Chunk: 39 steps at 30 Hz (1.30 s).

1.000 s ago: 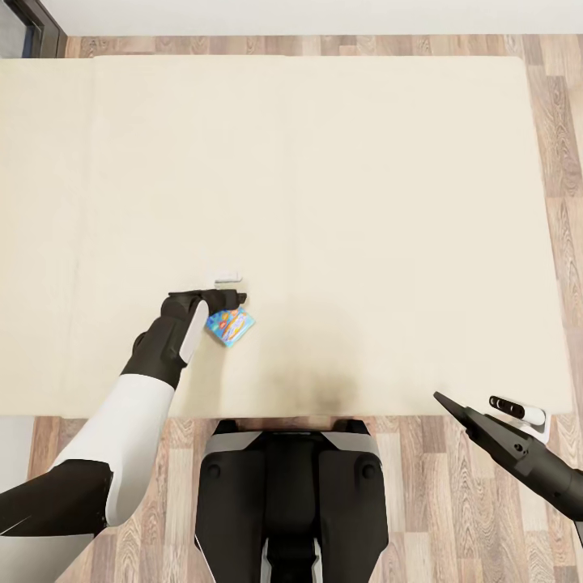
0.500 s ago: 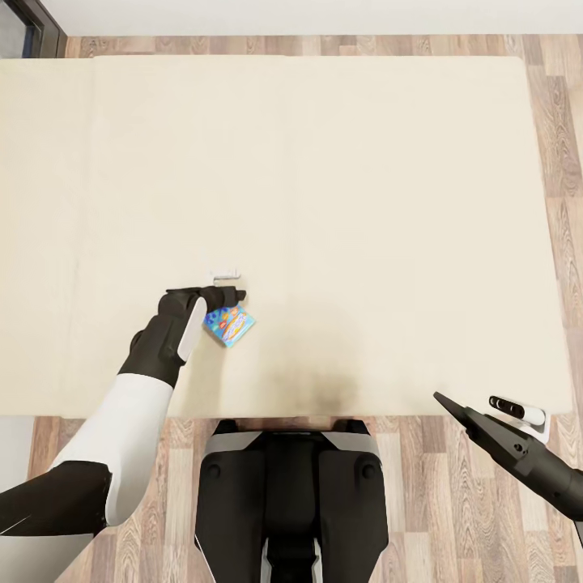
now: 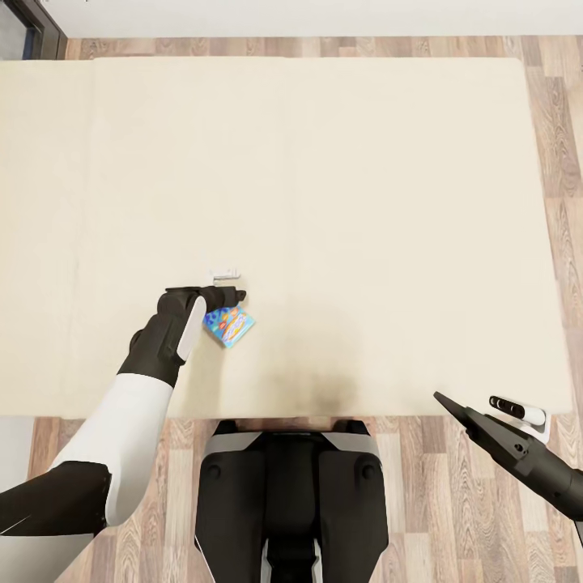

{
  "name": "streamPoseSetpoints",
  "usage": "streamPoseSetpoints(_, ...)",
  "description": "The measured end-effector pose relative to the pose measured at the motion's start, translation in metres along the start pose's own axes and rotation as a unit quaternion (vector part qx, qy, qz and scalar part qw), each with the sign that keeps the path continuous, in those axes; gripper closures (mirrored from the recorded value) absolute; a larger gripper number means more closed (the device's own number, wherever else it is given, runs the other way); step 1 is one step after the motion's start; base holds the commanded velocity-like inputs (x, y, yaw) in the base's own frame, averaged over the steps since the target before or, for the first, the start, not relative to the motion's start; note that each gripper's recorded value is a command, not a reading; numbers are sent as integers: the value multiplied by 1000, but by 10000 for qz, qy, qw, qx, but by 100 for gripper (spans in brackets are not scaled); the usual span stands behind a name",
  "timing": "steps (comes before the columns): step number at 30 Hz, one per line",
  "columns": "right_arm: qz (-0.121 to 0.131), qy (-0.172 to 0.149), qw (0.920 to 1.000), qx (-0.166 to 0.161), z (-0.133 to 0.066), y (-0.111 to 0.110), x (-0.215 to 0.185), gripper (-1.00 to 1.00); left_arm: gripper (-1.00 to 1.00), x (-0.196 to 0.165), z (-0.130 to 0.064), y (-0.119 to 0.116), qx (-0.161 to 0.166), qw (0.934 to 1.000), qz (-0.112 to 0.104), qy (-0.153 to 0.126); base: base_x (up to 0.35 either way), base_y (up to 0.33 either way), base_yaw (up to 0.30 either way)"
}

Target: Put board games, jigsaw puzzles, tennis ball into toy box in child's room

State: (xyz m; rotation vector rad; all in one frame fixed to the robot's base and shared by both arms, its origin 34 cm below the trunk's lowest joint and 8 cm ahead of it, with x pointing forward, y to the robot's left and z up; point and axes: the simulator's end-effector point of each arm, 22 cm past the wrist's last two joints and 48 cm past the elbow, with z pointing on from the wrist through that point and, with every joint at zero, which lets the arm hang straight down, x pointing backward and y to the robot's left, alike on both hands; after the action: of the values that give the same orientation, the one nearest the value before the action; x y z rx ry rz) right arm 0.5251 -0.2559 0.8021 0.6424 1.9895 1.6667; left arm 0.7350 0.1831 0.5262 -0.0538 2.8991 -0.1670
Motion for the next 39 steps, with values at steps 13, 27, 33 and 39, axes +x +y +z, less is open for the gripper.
streamPoseSetpoints(13, -37, -10, 10000, -31, 1, 4, -2, -100, -100, -4, -4, -1, 6, 10000, 6, -18, 0, 0, -28)
streamPoseSetpoints(27, -39, -10, 10000, -32, 1, 4, -2, -100, -100, -2, -4, -1, -3, 10000, 10, 16, 0, 0, -1)
streamPoseSetpoints(33, -38, -11, 10000, -33, 1, 4, -2, -100, -100, 3, -3, -1, -2, 9999, 2, 111, 0, 0, 0)
streamPoseSetpoints(39, -37, -9, 10000, -30, 1, 4, -2, -100, -100, 19, -4, 0, -17, 9989, 10, 469, 0, 0, 0)
